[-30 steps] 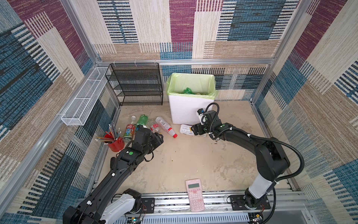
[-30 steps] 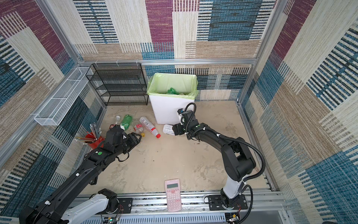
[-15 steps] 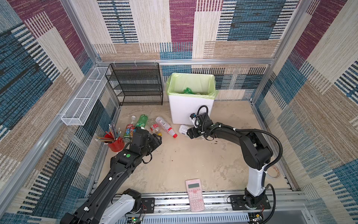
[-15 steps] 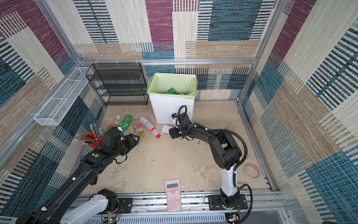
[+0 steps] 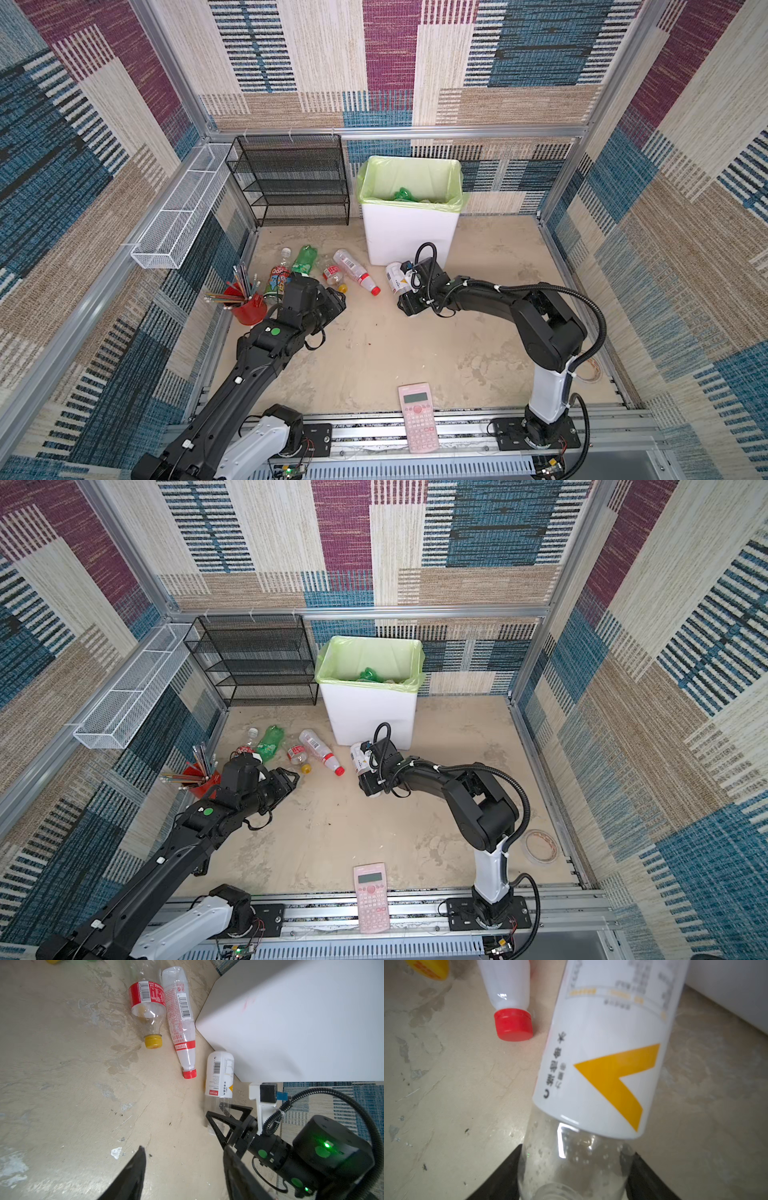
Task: Throw the plastic bottles in the bin
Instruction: Pick up the plastic bottle from the center of the table.
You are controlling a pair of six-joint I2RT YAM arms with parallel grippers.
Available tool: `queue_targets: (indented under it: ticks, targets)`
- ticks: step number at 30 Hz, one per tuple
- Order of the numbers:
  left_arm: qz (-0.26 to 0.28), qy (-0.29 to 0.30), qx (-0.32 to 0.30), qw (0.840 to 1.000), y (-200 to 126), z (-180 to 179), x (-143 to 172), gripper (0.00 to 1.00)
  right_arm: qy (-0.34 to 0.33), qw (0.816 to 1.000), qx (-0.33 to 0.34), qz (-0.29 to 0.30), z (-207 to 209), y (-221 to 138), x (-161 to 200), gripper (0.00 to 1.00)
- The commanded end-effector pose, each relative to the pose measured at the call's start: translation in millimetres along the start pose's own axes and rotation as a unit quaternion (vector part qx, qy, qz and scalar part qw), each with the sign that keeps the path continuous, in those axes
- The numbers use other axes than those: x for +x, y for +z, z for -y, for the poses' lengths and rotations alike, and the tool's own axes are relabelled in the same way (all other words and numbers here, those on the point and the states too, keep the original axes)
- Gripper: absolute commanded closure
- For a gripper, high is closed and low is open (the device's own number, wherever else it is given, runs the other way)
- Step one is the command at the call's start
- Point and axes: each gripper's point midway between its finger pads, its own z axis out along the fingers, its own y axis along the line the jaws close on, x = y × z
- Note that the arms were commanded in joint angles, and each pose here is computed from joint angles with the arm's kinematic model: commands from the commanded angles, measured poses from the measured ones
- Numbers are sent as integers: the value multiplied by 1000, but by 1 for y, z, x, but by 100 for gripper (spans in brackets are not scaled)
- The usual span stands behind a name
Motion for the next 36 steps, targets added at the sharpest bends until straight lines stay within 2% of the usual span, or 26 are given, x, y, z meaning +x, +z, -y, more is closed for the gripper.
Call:
queue_targets:
  ticks: [1, 4, 6, 17, 21, 25, 30, 36]
  targets:
    - [0, 8, 7, 1000, 0, 4, -3, 39, 13, 1000, 13, 0, 5, 9, -3, 25]
    - [0, 10, 7, 1000, -1, 4, -3, 39, 17, 999, 26, 11, 9, 9, -15, 10]
    - [0, 10, 6, 1000, -2, 3, -3, 39, 19, 999, 33, 25, 9, 5, -25, 9]
    - [3, 8, 5, 1000, -2, 1, -5, 39, 25, 999, 25, 18, 8, 14, -26, 29]
    - [2, 7, 6, 1000, 0, 2, -6, 39, 27, 999, 31, 32, 9, 3, -29, 36]
    - [-1, 9, 7, 1000, 2, 4, -6, 39, 43, 997, 31, 61, 7, -27, -27, 43]
    - [-5, 11, 8, 1000, 5, 6, -7, 39, 81, 992, 15, 96, 1, -75, -2, 43]
    - [-16, 16, 11, 1000, 13, 14, -9, 40, 121, 975, -3, 185, -3, -156, 30, 43]
